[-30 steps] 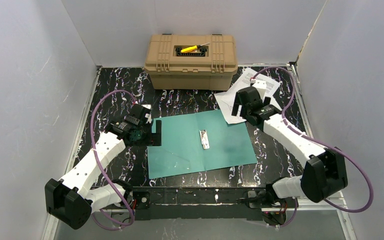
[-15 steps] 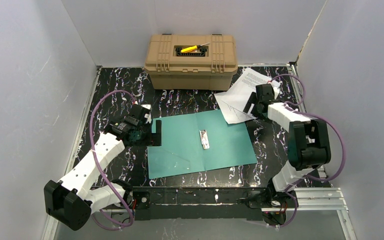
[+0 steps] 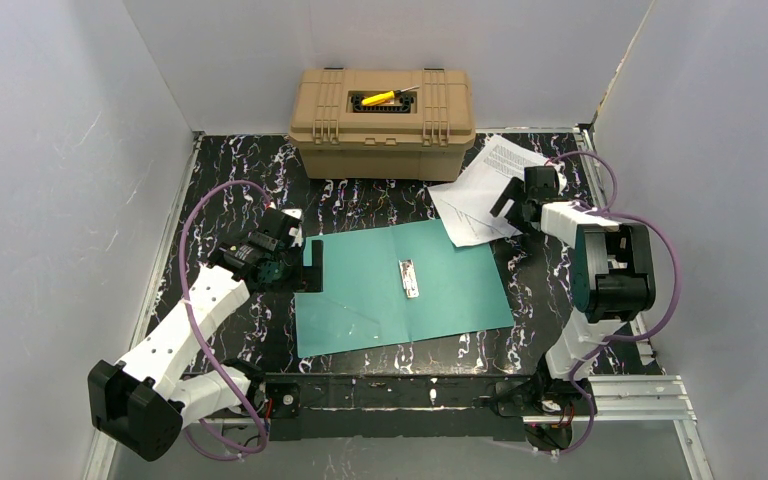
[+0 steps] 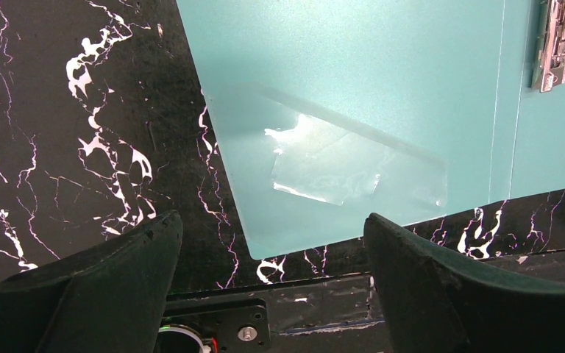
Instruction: Put the files into the folder
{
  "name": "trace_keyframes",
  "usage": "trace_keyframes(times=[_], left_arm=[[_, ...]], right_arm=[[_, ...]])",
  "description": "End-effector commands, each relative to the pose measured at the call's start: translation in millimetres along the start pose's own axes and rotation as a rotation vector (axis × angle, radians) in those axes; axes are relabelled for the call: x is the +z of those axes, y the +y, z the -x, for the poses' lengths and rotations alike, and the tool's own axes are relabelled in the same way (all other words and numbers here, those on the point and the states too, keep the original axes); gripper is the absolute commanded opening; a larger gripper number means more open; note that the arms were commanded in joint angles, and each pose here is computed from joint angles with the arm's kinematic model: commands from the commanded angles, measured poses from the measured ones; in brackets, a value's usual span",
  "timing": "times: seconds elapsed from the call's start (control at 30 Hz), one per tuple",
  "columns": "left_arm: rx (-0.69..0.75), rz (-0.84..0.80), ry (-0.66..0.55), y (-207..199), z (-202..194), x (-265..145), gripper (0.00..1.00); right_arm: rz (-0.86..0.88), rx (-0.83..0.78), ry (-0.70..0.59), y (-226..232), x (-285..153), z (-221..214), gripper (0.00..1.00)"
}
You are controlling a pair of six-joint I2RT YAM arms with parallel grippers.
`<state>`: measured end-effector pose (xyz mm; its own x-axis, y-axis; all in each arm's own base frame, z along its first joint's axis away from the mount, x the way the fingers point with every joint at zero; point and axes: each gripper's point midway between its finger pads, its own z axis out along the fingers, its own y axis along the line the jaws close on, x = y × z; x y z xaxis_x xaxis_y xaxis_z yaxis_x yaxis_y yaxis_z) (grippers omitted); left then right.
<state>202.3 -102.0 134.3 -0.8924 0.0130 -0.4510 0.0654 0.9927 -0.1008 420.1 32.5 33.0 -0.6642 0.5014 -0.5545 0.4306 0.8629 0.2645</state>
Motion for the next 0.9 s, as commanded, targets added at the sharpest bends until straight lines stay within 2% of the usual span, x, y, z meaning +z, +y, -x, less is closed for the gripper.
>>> trace_keyframes(times=[0.0, 0.2, 0.87], left_arm=[[0.004, 0.005, 0.002, 2.2, -3.3, -1.2, 0.93], [0.004, 0.008, 0.004, 2.8, -3.7, -0.7, 0.93], [0.005, 0.009, 0.007, 2.8, -4.2, -0.1, 0.93]], right_arm=[[0.071, 0.04, -0.05, 16.5, 4.4, 20.0, 0.99], [0.091, 0.047, -0.04, 17.4, 7.3, 19.1, 0.97], [0.12, 0.048, -0.134, 27.1, -15.9, 49.7, 0.94]])
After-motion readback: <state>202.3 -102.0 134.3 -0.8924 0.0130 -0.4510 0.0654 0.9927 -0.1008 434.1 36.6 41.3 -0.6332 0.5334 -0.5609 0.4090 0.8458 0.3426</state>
